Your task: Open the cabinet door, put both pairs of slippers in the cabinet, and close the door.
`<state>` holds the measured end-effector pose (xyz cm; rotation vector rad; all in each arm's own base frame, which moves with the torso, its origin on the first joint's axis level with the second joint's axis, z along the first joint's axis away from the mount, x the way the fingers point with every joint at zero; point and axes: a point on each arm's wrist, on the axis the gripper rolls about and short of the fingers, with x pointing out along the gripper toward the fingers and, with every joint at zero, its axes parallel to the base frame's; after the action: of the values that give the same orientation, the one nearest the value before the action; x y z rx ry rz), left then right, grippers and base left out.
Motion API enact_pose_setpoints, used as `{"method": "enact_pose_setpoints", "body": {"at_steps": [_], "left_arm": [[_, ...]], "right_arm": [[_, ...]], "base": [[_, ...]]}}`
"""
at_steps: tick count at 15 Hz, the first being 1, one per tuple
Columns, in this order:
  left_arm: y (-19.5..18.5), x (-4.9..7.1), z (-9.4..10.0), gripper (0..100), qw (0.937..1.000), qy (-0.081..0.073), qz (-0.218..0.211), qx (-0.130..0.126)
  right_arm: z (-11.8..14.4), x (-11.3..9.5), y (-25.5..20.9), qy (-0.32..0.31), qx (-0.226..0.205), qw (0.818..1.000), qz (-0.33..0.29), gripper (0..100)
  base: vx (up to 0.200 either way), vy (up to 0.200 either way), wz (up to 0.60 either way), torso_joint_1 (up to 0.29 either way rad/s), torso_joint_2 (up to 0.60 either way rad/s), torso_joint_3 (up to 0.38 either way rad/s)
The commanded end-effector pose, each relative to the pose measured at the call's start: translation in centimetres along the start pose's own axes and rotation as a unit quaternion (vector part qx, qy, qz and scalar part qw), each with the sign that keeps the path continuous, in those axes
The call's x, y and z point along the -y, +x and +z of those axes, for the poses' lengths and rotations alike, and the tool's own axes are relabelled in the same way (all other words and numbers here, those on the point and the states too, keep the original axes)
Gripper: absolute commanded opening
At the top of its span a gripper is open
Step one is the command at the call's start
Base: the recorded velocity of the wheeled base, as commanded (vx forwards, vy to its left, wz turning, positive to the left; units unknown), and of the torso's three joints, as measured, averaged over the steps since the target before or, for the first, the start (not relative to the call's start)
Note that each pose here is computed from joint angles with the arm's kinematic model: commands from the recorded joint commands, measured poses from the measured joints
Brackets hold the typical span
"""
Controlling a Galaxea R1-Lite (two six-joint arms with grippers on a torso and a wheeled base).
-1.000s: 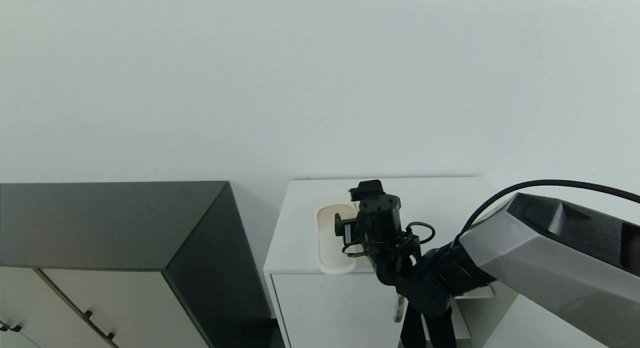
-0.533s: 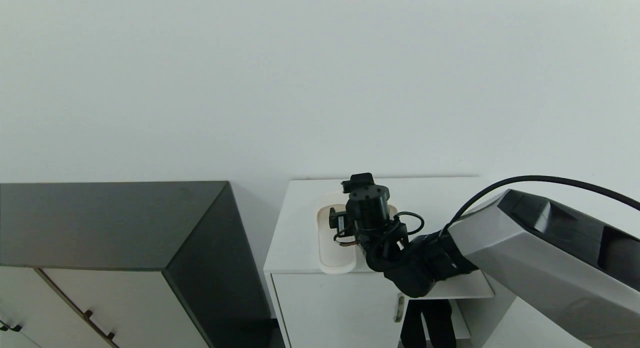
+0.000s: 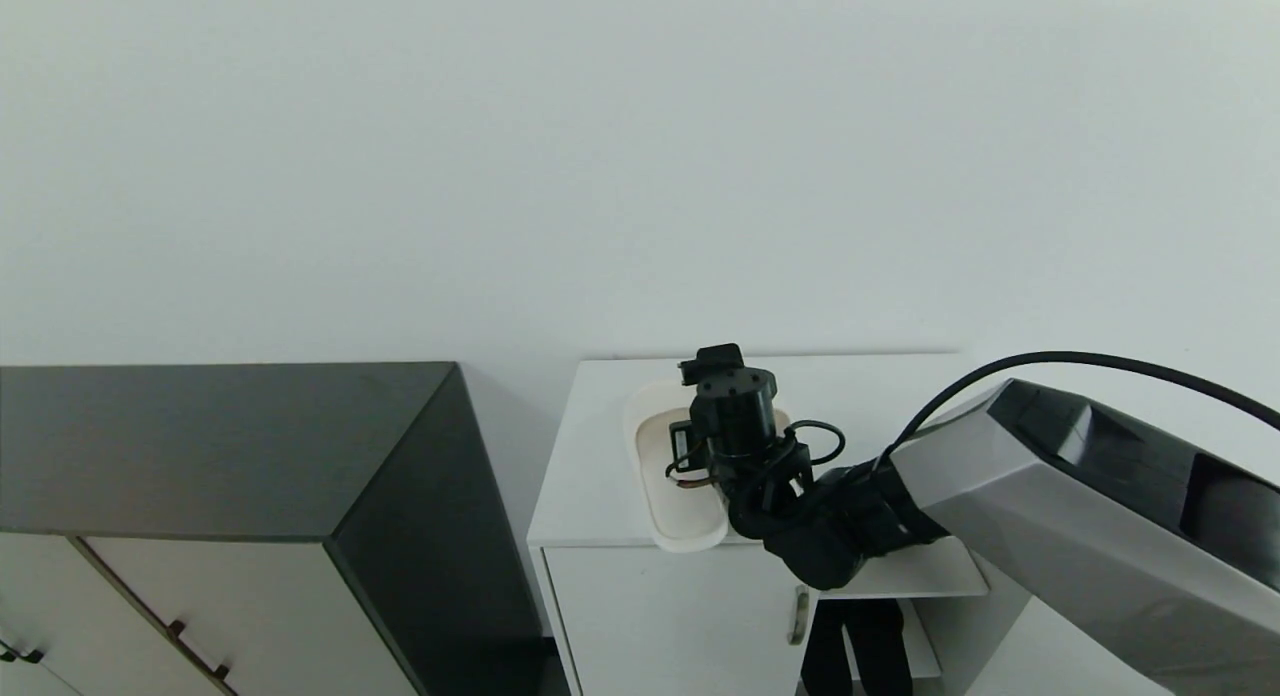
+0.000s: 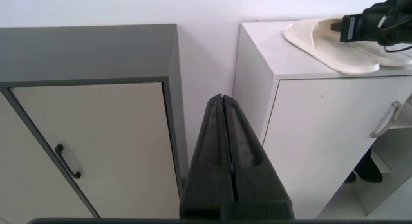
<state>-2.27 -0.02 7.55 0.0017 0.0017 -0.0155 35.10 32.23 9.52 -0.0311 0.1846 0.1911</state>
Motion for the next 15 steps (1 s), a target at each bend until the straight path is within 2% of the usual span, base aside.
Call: {"method": "enact_pose_setpoints", "body": {"at_steps": [1,3,5,8,9,11,15], "left_arm": [[0.0,0.0,0.0,0,1.0000,0.000,0.000,-0.001],[0.0,0.0,0.0,0,1.0000,0.000,0.000,-0.001],[0.0,0.0,0.0,0,1.0000,0.000,0.000,-0.001],[0.0,0.0,0.0,0,1.0000,0.000,0.000,-0.001],[0.0,0.0,0.0,0,1.0000,-0.001,0.001,-0.001],[0.0,0.0,0.0,0,1.0000,0.000,0.001,-0.001],[0.0,0.0,0.0,0,1.0000,0.000,0.000,-0.001]], "right_arm": [[2.3,0.6,-1.5,0.002,0.016,1.000,0.002,0],[4.3,1.4,-3.9,0.000,0.025,1.000,0.008,0],[4.9,1.7,-6.4,-0.004,0.022,0.999,0.023,0],[3.5,2.5,-9.9,-0.026,-0.007,0.998,0.049,0],[2.9,3.1,-11.8,-0.034,-0.022,0.996,0.086,0],[2.0,3.4,-12.9,-0.045,-0.038,0.993,0.104,0],[2.1,3.3,-12.8,-0.044,-0.037,0.993,0.102,0]], "base": [[0.000,0.000,0.00,0.000,0.00,0.000],[0.000,0.000,0.00,0.000,0.00,0.000],[0.000,0.000,0.00,0.000,0.00,0.000],[0.000,0.000,0.00,0.000,0.00,0.000],[0.000,0.000,0.00,0.000,0.00,0.000],[0.000,0.000,0.00,0.000,0.00,0.000],[0.000,0.000,0.00,0.000,0.00,0.000]]}}
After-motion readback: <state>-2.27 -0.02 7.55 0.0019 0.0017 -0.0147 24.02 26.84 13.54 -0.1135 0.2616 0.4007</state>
